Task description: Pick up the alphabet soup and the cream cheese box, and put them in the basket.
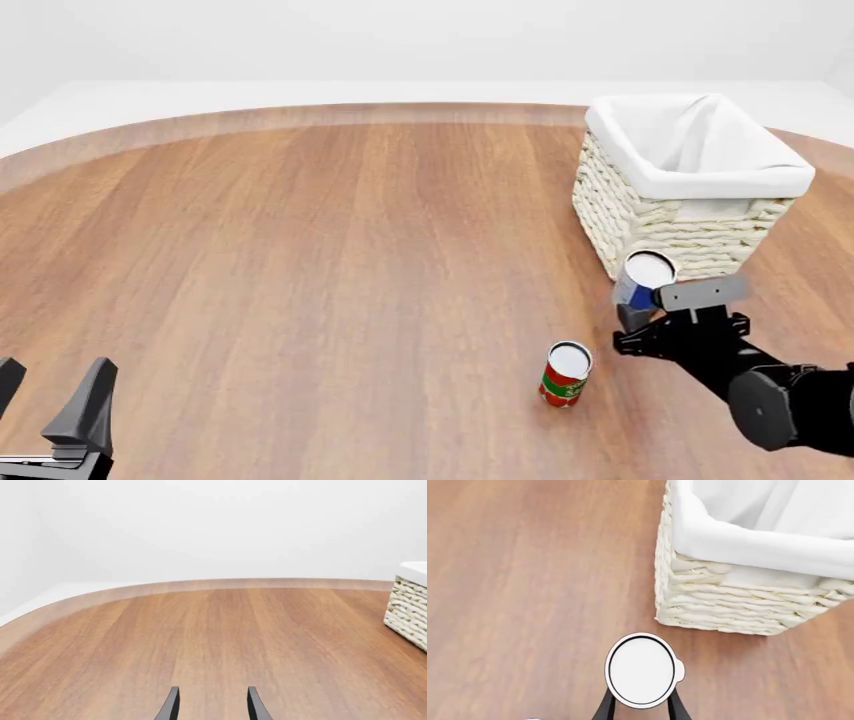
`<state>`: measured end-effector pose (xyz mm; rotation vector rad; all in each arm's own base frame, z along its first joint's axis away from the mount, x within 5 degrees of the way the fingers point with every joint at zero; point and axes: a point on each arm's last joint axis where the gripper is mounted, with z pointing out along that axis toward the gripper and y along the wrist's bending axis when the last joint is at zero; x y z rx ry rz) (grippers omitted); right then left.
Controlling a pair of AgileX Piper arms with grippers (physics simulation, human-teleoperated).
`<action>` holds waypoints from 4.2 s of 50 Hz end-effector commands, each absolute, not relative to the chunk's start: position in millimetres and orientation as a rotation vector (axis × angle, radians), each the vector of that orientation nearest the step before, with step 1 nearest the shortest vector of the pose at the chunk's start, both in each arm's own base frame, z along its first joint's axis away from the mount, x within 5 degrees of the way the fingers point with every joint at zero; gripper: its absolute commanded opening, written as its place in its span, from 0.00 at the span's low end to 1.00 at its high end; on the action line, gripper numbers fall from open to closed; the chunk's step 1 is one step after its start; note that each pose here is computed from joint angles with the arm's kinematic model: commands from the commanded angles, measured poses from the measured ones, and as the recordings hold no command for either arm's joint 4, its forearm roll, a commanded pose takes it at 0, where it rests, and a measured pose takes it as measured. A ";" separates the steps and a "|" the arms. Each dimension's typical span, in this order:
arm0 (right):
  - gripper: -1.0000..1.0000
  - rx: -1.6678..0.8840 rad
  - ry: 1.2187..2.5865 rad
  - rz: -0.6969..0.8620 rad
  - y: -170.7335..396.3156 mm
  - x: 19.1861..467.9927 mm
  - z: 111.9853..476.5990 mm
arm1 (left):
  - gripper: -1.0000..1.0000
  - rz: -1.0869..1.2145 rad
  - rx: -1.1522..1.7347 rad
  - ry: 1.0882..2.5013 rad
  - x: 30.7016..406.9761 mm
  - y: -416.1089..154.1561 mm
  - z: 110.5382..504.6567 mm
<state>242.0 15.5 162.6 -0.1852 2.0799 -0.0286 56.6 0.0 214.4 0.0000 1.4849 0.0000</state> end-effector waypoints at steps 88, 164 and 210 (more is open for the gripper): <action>0.00 -0.232 1.690 -0.272 -13.2 285.5 345.8 | 1.00 0.000 0.000 1.485 56.6 0.0 214.4; 0.00 -0.128 1.875 -0.238 -48.4 459.9 347.0 | 1.00 0.000 0.000 1.485 56.6 0.0 214.4; 0.00 -0.079 2.059 -0.232 -74.8 500.0 273.4 | 1.00 0.000 0.000 1.485 56.6 0.0 214.4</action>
